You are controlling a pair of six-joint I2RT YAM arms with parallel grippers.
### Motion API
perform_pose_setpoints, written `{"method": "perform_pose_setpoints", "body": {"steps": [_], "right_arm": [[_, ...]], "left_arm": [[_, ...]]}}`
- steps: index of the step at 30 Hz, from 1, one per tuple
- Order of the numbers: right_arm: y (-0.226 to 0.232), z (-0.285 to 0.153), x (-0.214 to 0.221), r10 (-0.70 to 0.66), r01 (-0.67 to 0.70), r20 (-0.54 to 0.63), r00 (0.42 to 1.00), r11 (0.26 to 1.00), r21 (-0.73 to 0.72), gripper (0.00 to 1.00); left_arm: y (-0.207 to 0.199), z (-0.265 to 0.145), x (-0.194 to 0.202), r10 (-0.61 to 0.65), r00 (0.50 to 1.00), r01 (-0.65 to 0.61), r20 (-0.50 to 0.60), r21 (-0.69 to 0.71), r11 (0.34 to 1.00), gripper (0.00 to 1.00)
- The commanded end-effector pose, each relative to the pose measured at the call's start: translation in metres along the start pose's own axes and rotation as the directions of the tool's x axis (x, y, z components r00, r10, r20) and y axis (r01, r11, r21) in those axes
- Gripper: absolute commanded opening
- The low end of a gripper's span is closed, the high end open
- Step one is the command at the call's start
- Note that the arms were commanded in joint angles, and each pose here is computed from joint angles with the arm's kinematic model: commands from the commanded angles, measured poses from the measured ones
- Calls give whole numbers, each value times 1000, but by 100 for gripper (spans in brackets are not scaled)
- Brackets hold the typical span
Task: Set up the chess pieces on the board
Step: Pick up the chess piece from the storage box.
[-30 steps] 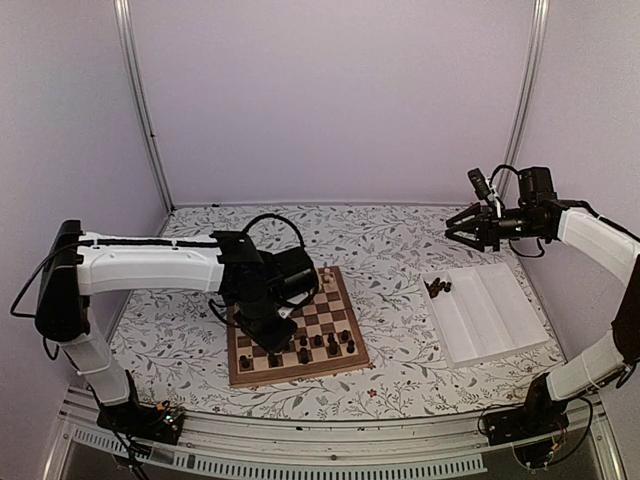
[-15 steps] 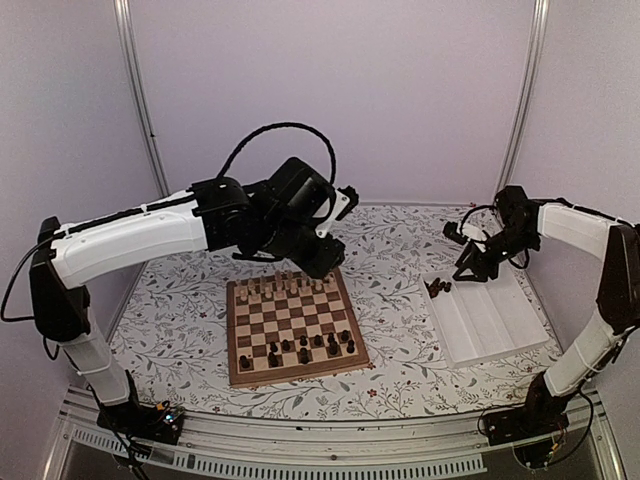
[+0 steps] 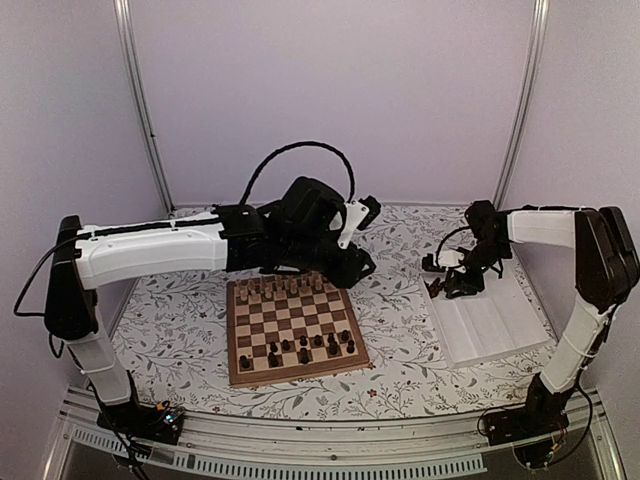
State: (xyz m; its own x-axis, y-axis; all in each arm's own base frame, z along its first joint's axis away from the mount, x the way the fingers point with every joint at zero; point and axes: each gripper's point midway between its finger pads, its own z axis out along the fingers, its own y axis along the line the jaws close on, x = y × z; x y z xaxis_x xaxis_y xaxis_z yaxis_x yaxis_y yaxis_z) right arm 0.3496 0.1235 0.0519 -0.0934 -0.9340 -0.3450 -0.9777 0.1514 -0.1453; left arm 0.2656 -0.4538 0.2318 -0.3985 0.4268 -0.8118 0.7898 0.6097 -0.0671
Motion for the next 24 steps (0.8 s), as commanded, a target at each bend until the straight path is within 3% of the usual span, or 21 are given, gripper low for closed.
{"method": "perform_pose_setpoints", "body": {"steps": [1, 10, 24], "right_arm": [[-24, 9, -3, -98, 101, -55, 994, 993, 61, 47], [-34, 13, -3, -103, 110, -91, 990, 991, 74, 47], [-28, 21, 22, -88, 87, -255, 963, 996, -17, 41]], "left_arm": [[0, -13, -4, -42, 998, 41, 49, 27, 999, 48], [-4, -17, 8, -55, 998, 54, 29, 58, 997, 48], [-7, -20, 19, -39, 999, 38, 10, 79, 996, 47]]}}
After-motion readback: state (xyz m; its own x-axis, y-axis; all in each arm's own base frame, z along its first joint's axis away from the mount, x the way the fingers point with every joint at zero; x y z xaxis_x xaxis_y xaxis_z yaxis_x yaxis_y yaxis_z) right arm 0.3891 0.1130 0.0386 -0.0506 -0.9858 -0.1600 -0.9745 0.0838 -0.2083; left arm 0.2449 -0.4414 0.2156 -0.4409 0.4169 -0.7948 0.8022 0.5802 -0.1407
